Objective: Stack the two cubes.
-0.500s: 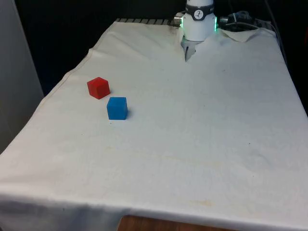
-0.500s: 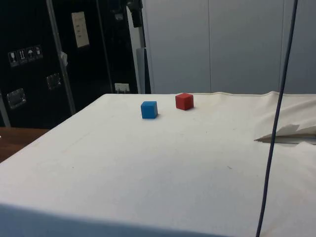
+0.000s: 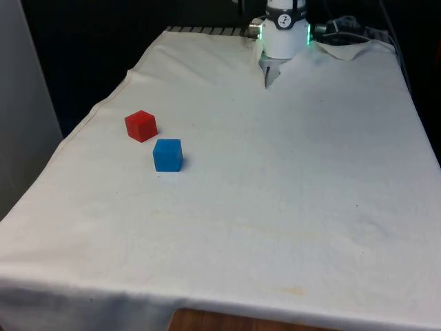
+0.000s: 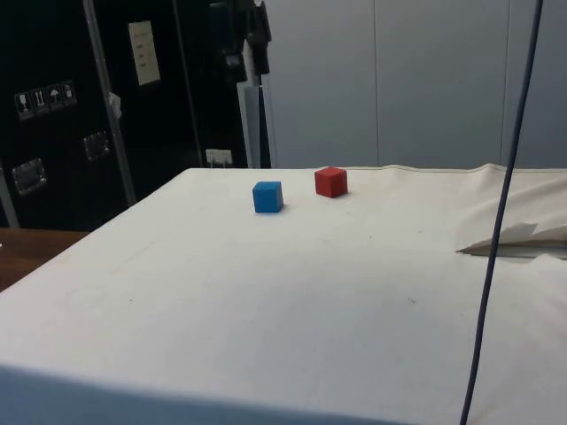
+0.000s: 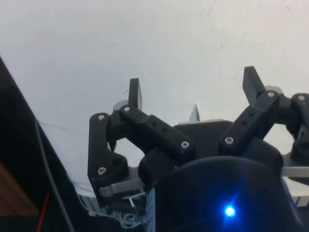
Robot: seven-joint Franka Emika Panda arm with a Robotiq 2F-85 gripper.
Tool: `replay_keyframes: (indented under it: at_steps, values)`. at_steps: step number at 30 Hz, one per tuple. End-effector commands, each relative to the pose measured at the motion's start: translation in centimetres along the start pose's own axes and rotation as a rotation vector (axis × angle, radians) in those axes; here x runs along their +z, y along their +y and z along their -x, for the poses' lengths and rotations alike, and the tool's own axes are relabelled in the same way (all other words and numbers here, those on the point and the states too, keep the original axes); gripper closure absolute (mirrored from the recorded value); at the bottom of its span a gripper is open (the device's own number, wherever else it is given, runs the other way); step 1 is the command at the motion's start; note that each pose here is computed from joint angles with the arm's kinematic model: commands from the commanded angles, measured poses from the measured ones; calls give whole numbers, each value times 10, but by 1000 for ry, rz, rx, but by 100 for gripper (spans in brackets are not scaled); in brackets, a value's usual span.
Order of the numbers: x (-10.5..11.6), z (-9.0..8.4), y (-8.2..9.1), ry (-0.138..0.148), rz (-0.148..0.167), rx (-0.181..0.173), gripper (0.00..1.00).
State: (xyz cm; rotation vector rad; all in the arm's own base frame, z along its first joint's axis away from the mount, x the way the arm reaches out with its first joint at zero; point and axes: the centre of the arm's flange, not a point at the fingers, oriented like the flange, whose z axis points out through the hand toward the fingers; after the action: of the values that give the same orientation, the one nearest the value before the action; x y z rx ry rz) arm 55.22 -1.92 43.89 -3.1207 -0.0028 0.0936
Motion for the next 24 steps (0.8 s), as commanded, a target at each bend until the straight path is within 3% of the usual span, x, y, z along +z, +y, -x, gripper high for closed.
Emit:
replay_keyframes:
  at_steps: [1, 14, 15, 22, 23, 24]
  values:
    - [2, 4, 5, 13, 4, -1, 0]
    - [23, 22, 42, 1, 30, -1, 0]
    - [24, 21, 40, -10, 22, 1, 0]
    - [37, 31, 65, 11, 60, 11, 0]
    - [39, 29, 64, 0, 53, 11, 0]
    - [39, 31, 67, 12, 64, 13, 0]
